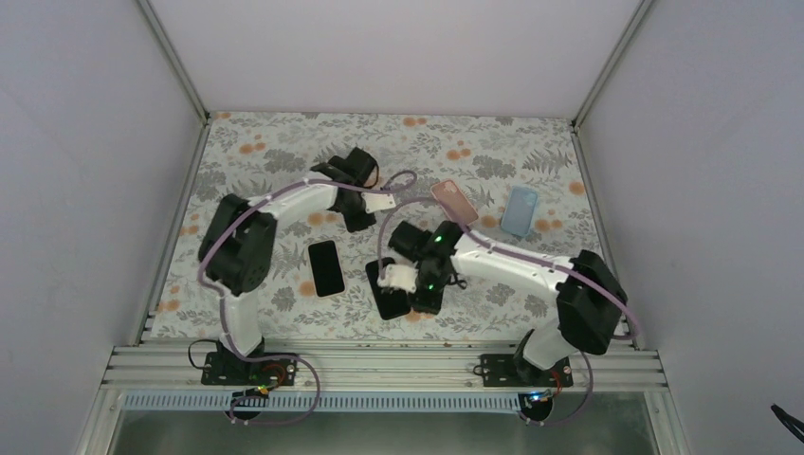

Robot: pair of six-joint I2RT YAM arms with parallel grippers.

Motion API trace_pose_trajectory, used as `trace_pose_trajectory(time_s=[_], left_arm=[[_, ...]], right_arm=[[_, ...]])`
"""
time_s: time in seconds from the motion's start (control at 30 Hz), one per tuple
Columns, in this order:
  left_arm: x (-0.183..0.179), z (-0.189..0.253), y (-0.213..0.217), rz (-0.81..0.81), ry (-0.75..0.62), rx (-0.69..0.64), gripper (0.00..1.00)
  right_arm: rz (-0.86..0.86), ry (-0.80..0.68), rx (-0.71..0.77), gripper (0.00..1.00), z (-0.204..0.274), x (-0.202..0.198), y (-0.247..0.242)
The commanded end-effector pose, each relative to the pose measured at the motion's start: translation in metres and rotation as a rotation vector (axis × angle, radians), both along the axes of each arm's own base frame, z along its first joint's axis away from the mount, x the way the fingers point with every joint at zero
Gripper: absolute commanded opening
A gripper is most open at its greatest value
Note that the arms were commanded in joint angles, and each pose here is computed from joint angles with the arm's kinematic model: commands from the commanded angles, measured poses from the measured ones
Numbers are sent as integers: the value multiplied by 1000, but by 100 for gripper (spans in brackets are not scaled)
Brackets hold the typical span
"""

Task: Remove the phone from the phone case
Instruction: Pick up the phone at the center of the board.

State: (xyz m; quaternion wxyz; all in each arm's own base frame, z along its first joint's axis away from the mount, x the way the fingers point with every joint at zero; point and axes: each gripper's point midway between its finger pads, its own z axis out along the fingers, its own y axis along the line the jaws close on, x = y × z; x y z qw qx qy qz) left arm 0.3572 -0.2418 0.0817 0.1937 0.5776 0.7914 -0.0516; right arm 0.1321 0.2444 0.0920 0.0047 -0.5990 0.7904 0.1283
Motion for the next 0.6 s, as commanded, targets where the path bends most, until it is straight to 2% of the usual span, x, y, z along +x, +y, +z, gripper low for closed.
trace_pose_trajectory(time_s=[0.0, 0.23, 0.57], left_arm=[[-4, -26, -20, -21, 91, 14, 2], [-11, -41, -47, -79, 175, 2, 2], [-48, -75, -46, -155, 306, 31, 2]], right_arm=[[112, 72, -13, 3, -14, -38, 21], [207, 113, -109, 4, -52, -58, 38], [193, -63, -134, 4, -80, -25, 50]])
